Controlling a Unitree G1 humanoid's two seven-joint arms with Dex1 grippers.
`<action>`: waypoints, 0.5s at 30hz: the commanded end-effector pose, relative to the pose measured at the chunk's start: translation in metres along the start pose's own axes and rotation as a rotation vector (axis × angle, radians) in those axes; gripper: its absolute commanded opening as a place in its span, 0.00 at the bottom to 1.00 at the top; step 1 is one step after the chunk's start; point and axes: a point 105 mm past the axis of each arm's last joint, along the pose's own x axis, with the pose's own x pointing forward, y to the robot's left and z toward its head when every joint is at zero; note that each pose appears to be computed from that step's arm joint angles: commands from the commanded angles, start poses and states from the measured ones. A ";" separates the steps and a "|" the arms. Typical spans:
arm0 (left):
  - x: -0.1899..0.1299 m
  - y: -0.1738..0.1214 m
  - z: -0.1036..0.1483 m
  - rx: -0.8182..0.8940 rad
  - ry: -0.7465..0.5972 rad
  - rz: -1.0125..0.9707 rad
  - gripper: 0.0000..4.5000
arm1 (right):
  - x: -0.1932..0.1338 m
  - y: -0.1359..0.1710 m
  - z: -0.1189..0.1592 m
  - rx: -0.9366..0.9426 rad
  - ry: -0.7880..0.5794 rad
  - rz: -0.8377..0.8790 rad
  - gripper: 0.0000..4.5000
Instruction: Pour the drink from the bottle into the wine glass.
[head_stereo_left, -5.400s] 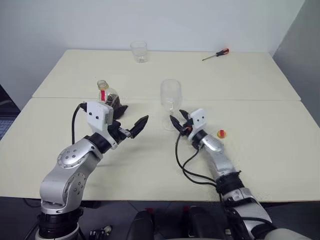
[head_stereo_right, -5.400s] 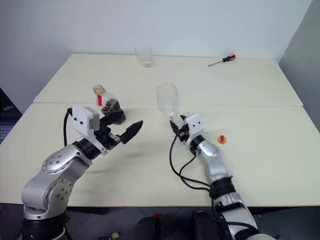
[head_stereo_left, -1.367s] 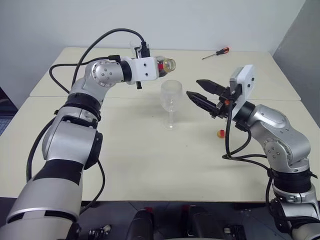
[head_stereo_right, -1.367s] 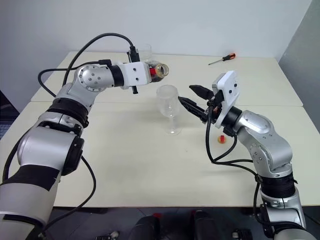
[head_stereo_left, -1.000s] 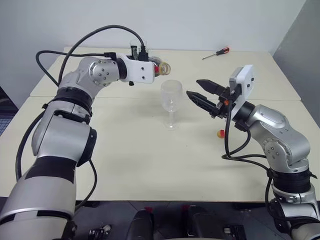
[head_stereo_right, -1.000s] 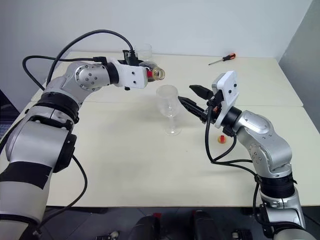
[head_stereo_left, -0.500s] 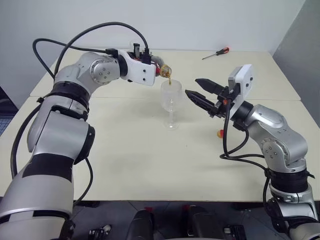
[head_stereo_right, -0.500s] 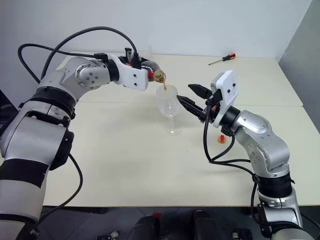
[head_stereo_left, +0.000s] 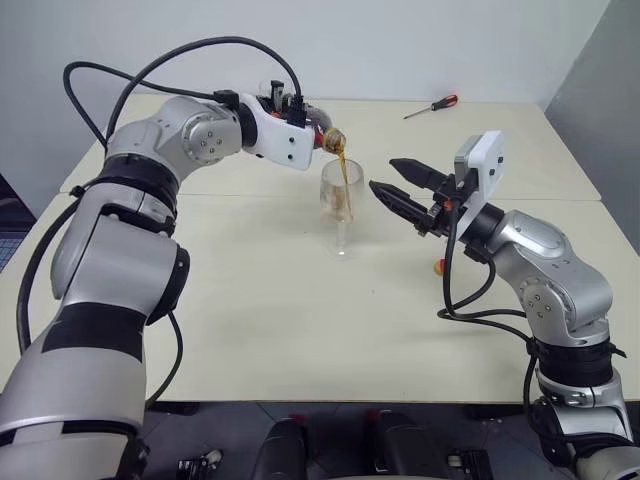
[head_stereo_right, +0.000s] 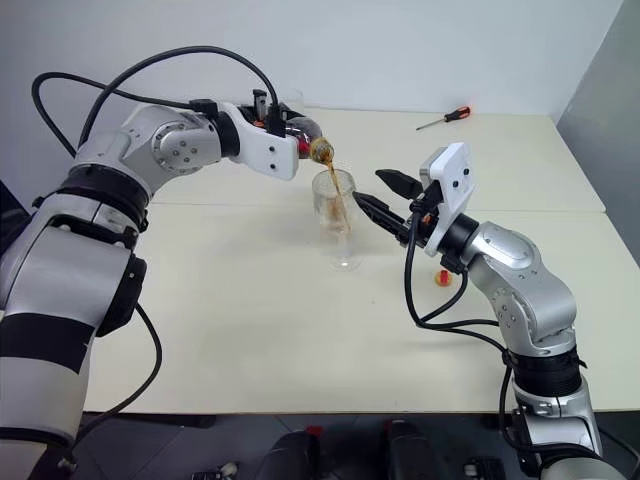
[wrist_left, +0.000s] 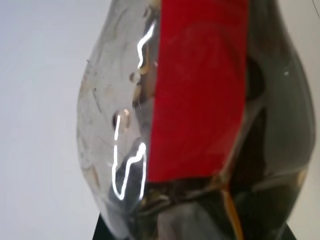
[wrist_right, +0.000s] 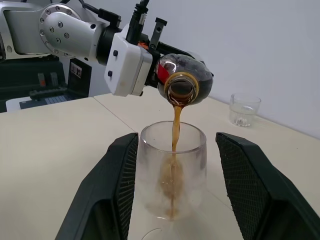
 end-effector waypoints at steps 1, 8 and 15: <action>-0.008 0.030 -0.004 0.037 0.020 0.075 0.22 | -0.001 -0.001 0.012 -0.035 -0.046 -0.001 0.59; -0.009 0.032 -0.005 0.046 0.026 0.075 0.22 | -0.002 0.000 0.011 -0.037 -0.046 -0.001 0.59; -0.009 0.034 -0.005 0.056 0.030 0.075 0.22 | -0.002 0.000 0.011 -0.037 -0.047 0.000 0.59</action>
